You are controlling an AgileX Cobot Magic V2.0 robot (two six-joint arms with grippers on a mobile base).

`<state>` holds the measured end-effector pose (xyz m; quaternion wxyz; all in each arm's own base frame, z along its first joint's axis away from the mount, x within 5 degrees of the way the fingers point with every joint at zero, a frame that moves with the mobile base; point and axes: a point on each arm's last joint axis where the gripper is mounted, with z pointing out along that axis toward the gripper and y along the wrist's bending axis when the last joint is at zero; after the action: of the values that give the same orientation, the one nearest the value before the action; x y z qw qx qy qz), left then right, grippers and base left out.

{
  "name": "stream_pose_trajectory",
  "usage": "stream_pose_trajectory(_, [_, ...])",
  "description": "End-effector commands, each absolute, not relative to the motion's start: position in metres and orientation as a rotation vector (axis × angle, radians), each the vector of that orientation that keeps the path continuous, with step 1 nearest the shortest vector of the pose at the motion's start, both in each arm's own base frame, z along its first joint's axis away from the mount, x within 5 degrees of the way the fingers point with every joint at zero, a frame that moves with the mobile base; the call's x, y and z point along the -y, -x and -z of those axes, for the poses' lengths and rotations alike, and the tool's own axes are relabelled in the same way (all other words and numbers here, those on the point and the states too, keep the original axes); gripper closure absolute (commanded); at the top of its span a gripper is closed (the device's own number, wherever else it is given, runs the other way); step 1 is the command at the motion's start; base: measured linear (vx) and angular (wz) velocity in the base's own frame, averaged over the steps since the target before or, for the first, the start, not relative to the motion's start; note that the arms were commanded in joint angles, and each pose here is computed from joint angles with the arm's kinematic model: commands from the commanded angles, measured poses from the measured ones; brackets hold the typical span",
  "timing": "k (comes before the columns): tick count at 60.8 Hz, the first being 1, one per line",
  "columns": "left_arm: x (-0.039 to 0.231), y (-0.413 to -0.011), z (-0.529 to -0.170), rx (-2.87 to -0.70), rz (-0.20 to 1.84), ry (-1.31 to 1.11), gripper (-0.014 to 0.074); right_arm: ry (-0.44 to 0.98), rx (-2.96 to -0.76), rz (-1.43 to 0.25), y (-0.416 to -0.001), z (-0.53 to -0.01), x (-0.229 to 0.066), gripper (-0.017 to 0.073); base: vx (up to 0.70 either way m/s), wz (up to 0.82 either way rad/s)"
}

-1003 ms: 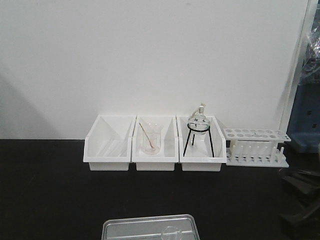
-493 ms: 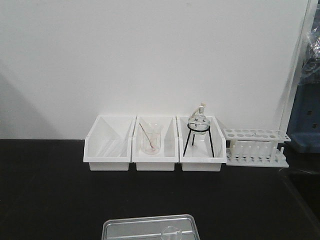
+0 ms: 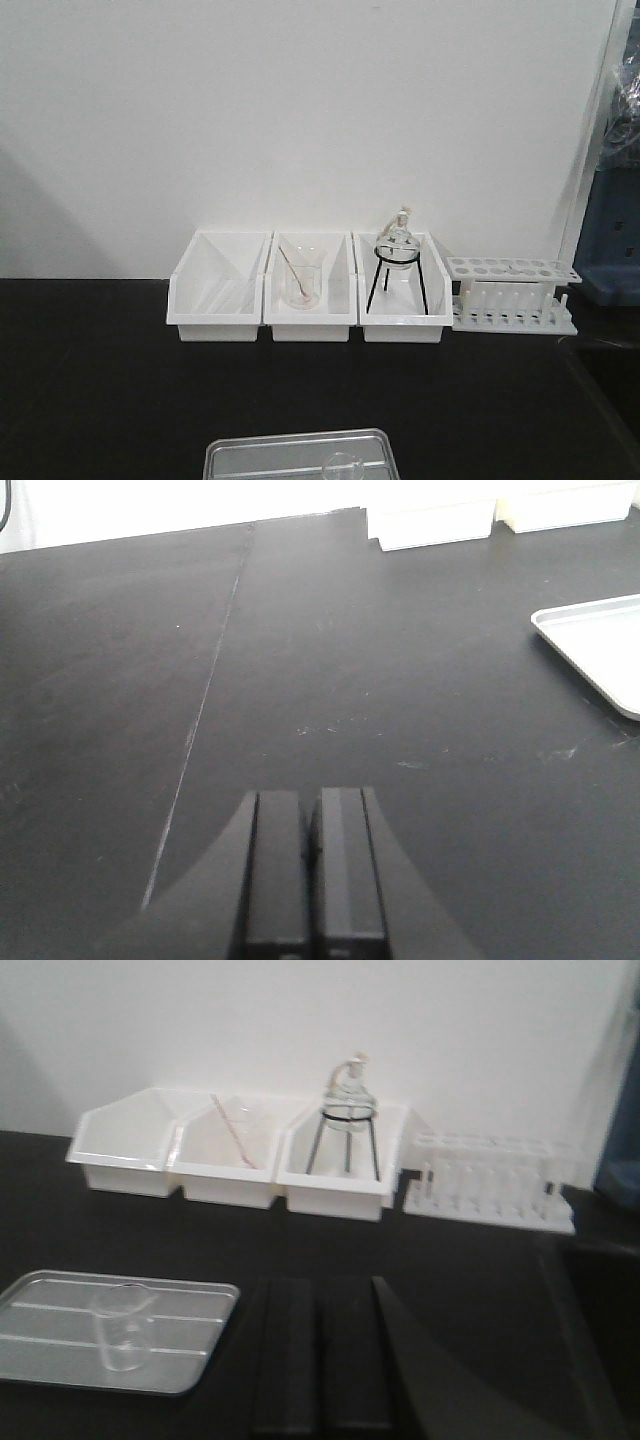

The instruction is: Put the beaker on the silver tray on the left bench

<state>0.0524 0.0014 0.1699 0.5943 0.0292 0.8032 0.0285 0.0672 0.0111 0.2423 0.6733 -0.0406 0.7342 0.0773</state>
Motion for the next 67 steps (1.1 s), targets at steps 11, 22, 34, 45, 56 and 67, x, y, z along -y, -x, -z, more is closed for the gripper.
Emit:
stream_pose_trajectory(11, [-0.001, -0.054, -0.170, -1.803, -0.056, -0.071, 0.0592, -0.084, -1.493, -0.040, -0.056, -0.206, 0.002, 0.0573, 0.00, 0.00])
stream_pose_trajectory(22, [-0.001, -0.054, -0.170, -1.803, -0.056, -0.071, 0.0592, -0.086, -1.527, -0.035, -0.056, -0.199, 0.002, 0.0573, 0.00, 0.00])
stream_pose_trajectory(34, [-0.001, -0.054, -0.170, -1.803, -0.056, -0.071, 0.0592, -0.087, -1.527, -0.036, -0.056, -0.199, 0.002, 0.0570, 0.00, 0.00])
stream_pose_trajectory(45, [-0.001, -0.054, -0.170, -1.803, -0.056, -0.071, 0.0592, -0.087, -1.527, -0.036, -0.056, -0.199, 0.002, 0.0570, 0.00, 0.00])
stream_pose_trajectory(56, [-0.001, -0.054, -0.170, -1.803, -0.056, -0.071, 0.0592, -0.087, -1.527, -0.036, -0.056, -0.199, 0.002, 0.0570, 0.00, 0.00])
stream_pose_trajectory(67, [-0.001, -0.054, -0.170, -1.803, -0.056, -0.071, 0.0592, -0.087, -1.527, -0.036, -0.056, -0.199, 0.002, 0.0570, 0.00, 0.00])
